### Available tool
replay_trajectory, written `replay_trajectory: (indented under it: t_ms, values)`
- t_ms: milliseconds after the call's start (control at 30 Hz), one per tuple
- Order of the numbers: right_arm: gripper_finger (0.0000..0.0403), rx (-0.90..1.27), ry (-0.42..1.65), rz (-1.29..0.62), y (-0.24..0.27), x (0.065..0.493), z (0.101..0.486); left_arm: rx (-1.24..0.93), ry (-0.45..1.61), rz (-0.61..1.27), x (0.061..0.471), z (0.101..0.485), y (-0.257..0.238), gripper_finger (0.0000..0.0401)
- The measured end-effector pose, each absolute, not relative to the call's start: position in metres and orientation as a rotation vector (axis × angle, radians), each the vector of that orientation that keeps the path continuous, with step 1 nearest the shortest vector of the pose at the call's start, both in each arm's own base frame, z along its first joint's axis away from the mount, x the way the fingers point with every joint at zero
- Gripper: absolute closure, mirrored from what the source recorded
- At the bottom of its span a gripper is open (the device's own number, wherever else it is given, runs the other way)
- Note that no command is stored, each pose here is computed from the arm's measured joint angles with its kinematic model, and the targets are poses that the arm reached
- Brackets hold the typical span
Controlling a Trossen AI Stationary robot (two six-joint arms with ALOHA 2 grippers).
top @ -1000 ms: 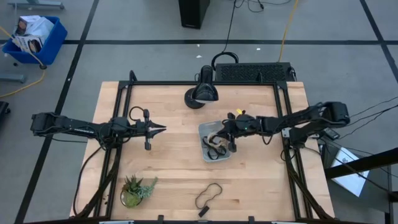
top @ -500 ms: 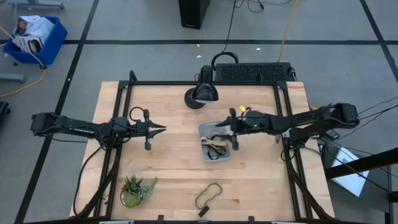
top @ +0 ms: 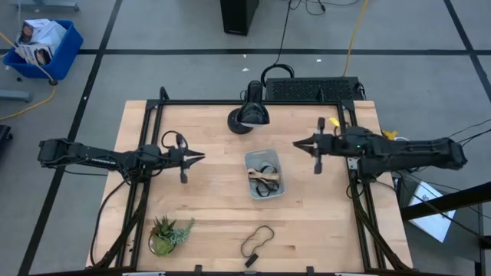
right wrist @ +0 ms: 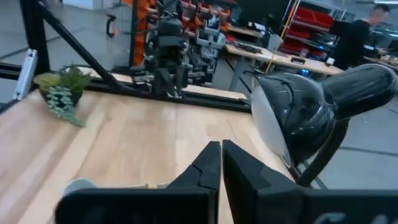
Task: Pick and place rubber bands into bin
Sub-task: Put the black rubber band into the gray bin
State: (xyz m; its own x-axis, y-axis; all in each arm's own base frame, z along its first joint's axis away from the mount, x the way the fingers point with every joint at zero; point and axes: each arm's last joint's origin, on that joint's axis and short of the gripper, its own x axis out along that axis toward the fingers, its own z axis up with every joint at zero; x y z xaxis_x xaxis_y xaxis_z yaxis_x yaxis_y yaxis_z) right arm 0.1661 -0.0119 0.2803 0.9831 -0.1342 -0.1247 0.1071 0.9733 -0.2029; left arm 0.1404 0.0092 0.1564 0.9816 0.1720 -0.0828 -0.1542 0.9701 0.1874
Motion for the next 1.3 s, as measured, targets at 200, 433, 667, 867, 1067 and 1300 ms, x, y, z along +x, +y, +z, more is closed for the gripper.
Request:
replay_trajectory:
  t_ms: [200,433,667,867,1067,1300]
  values:
    - [0.0402,-0.170,0.075,-0.072,-0.006,0.140,0.265,0.158,0.116,0.198,0.140,0.155,0.010,0.0354]
    - [0.0402,-0.163,-0.060,-0.038,-0.006,0.117,0.243,0.209,0.152,0.183,0.140,0.152,0.010,0.0354]
    - [0.0402,-0.077,-0.038,0.007,-0.006,0.107,0.228,0.203,0.154,0.182,0.140,0.151,0.010,0.0355]
    - [0.0403,-0.036,-0.074,0.013,-0.005,0.111,0.195,0.113,0.145,0.188,0.140,0.151,0.010,0.0355]
    - [0.0403,-0.072,-0.213,0.003,-0.005,0.110,0.192,0.098,0.144,0.189,0.140,0.151,0.010,0.0355]
    - [0.0403,-0.122,-0.200,0.001,-0.005,0.110,0.190,-0.032,0.133,0.171,0.143,0.158,0.008,0.0361]
